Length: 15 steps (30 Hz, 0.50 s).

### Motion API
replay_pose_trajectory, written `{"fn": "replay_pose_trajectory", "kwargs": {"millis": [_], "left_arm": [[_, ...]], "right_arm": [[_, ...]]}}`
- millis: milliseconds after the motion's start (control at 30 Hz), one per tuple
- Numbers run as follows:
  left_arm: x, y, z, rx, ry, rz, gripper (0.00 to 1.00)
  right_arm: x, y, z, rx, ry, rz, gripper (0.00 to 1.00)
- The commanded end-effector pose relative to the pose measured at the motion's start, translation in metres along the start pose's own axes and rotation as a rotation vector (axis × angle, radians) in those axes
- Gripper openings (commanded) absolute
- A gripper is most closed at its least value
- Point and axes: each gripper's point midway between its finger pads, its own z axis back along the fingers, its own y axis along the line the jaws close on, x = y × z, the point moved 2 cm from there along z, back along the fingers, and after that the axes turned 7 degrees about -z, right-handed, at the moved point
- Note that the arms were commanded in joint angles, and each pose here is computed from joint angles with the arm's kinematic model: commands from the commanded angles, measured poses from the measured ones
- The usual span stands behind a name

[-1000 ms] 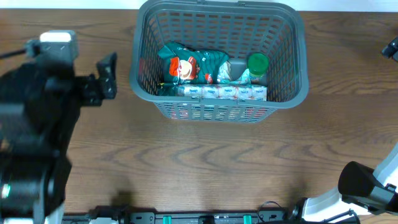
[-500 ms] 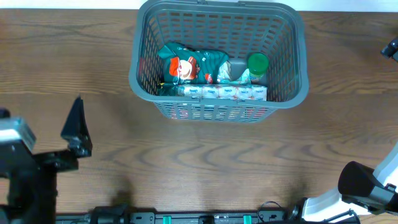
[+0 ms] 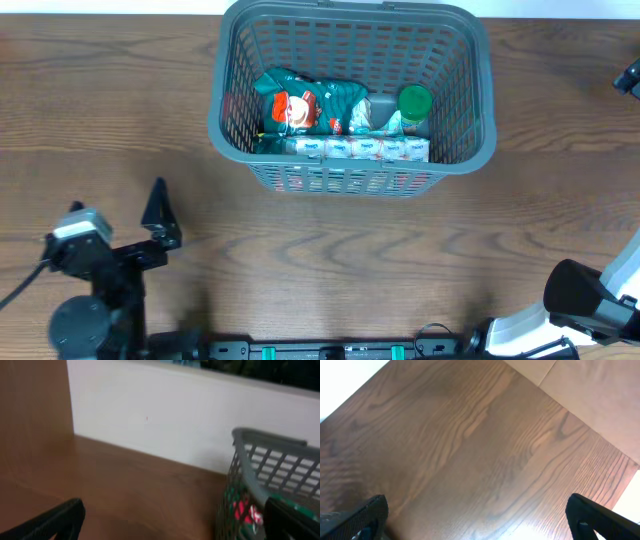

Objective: Pack container

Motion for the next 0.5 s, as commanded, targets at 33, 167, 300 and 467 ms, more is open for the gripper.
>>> {"fn": "replay_pose_trajectory", "kwargs": {"millis": [33,167,300,467], "left_arm": [[-0.037,0.001,-0.012,-0.006,0.011,0.108,0.99],[-0.06,-0.001,-0.02,-0.02,0.024,0.119,0.99],[-0.081,0.0,-0.024,-0.021,0.061,0.116,0.99],[-0.106,0.0,-0.027,-0.024,0.101,0.112,0.99]], "right_arm": [[0.003,-0.004,0.001,-0.008,-0.01,-0.018,0.99],[0.003,-0.004,0.001,-0.008,-0.01,-0.018,0.99],[0.003,-0.004,0.002,-0.008,-0.01,-0.018,0.99],[0.003,-0.004,0.001,-0.008,-0.01,-0.018,0.99]]}}
